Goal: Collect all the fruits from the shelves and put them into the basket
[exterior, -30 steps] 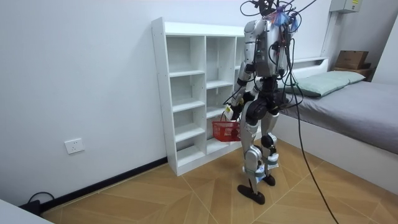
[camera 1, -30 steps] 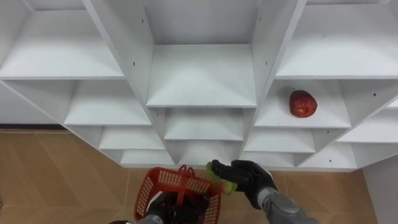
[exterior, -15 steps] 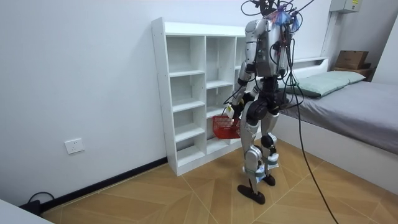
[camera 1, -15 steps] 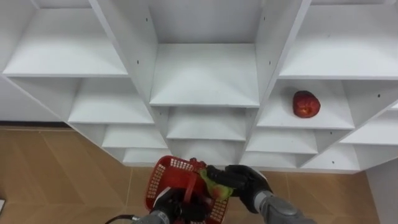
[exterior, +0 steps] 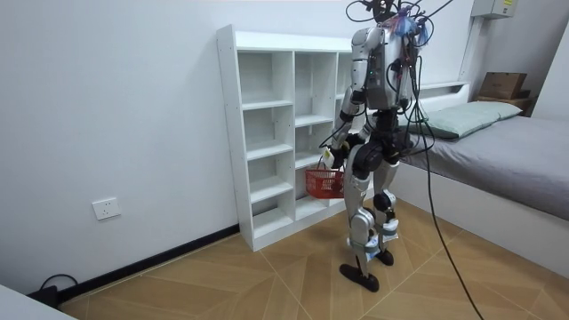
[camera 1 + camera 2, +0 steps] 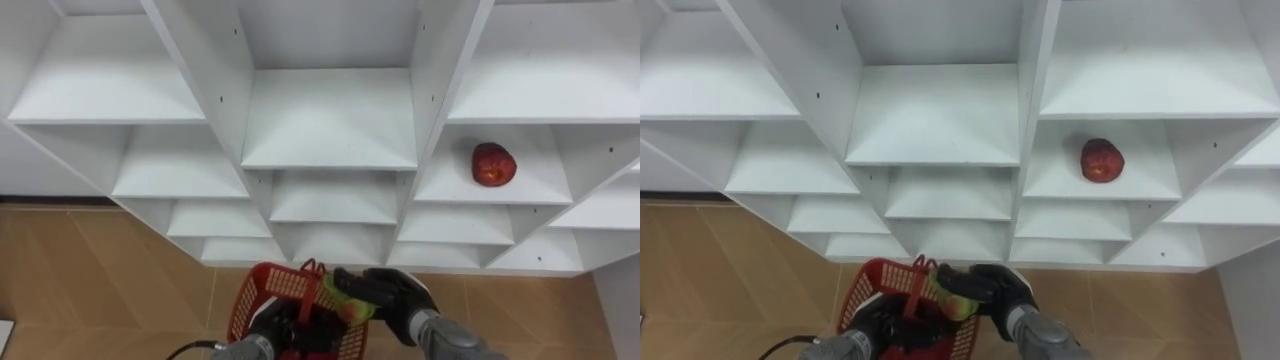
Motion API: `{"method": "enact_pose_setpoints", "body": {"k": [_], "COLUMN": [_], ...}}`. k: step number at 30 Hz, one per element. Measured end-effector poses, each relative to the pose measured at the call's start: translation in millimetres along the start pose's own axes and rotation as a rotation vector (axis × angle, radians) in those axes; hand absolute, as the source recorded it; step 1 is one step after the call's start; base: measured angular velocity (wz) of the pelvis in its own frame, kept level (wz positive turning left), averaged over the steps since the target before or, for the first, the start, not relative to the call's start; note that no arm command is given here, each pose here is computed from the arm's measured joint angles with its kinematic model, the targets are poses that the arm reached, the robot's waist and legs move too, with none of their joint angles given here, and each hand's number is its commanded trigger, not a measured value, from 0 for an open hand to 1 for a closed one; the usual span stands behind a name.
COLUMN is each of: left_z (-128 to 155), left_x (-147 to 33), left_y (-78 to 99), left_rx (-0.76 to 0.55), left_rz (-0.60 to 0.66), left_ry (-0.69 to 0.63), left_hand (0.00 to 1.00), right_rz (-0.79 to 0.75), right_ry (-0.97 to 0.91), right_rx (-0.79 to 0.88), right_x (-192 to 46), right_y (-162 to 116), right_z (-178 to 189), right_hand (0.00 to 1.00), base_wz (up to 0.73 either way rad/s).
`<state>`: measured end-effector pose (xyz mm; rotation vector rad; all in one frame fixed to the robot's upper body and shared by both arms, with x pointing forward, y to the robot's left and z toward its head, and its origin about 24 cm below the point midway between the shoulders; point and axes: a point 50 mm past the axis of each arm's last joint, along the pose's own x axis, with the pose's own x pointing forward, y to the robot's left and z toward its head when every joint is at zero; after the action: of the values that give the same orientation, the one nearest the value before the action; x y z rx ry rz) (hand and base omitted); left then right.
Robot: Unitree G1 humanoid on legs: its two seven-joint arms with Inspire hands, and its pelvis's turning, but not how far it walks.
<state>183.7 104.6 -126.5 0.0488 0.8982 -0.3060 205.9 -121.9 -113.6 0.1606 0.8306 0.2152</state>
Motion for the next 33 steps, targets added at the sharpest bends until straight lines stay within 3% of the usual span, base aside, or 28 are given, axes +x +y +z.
{"method": "enact_pose_setpoints", "body": {"k": [23, 25, 33], "left_z": [9, 10, 12], "left_x": [1.2, 0.7, 0.3], "left_y": [-0.1, 0.6, 0.5], "left_rx": [0.009, 0.01, 0.014], "left_rz": [-0.005, -0.006, -0.016], "left_ry": [-0.026, -0.033, -0.04], "left_hand": [1.0, 1.0, 1.0], "right_rz": [-0.041, -0.042, -0.062], "right_ry": [0.062, 0.063, 0.077], "right_rx": [-0.006, -0.005, -0.008], "right_x": [0, 0, -1], "right_y": [-10, -10, -15], "right_z": [-12, -12, -14], "right_hand": [1.0, 0.0, 0.0], "base_wz": [0.0, 0.0, 0.0]}}
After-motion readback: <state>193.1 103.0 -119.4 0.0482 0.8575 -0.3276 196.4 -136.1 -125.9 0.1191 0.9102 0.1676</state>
